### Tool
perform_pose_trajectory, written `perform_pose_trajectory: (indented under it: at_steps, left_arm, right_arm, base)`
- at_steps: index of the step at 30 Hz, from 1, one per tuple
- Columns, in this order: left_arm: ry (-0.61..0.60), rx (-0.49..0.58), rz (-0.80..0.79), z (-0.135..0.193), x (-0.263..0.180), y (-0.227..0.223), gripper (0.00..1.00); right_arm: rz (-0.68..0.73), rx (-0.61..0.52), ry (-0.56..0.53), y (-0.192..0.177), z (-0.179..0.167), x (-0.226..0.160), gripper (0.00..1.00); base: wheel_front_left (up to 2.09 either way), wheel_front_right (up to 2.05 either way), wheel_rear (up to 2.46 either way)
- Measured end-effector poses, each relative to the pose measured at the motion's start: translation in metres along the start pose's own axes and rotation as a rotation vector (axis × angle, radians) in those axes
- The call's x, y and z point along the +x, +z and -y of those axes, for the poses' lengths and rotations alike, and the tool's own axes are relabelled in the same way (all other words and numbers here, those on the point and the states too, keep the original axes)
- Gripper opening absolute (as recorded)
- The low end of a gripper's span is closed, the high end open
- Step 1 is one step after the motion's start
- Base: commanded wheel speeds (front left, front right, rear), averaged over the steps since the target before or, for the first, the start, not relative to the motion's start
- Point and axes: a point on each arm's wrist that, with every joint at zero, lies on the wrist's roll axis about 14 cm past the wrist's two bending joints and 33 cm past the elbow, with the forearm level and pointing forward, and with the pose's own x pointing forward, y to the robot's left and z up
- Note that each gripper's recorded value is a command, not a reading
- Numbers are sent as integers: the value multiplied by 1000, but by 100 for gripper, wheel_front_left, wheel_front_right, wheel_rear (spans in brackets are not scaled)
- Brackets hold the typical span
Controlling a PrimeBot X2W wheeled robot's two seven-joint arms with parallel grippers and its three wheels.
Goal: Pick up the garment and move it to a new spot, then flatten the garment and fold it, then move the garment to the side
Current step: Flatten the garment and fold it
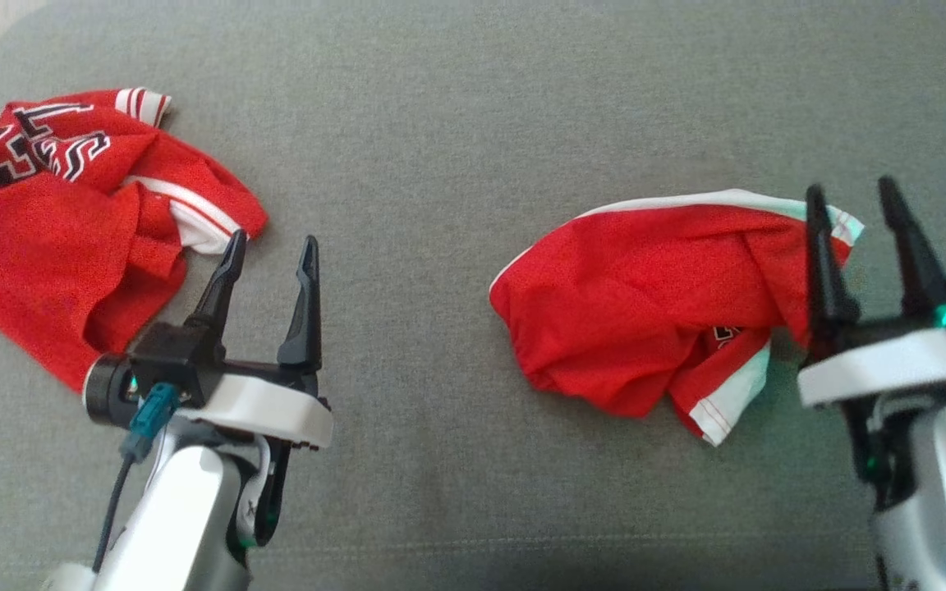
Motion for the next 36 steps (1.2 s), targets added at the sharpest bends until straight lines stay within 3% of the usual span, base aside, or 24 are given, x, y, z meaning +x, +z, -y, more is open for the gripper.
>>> perform_pose_trajectory:
  at_steps: [11,25,32,36]
  left_arm:
    - [-12,-6,-8,7,-11,-1,100]
    - [-16,3,-13,6,-13,-3,100]
    - [-190,-40,-43,54,3,-2,100]
    - [-342,-74,-35,101,21,9,100]
  right_arm:
    - [-13,65,25,-2,-29,-38,100]
    - [-29,85,14,-5,-30,-41,100]
    - [-60,87,14,-14,-29,-36,100]
    - [-84,88,5,-22,-26,-36,100]
  base:
    - [0,0,0]
    - [0,0,0]
    - [0,0,0]
    - [0,0,0]
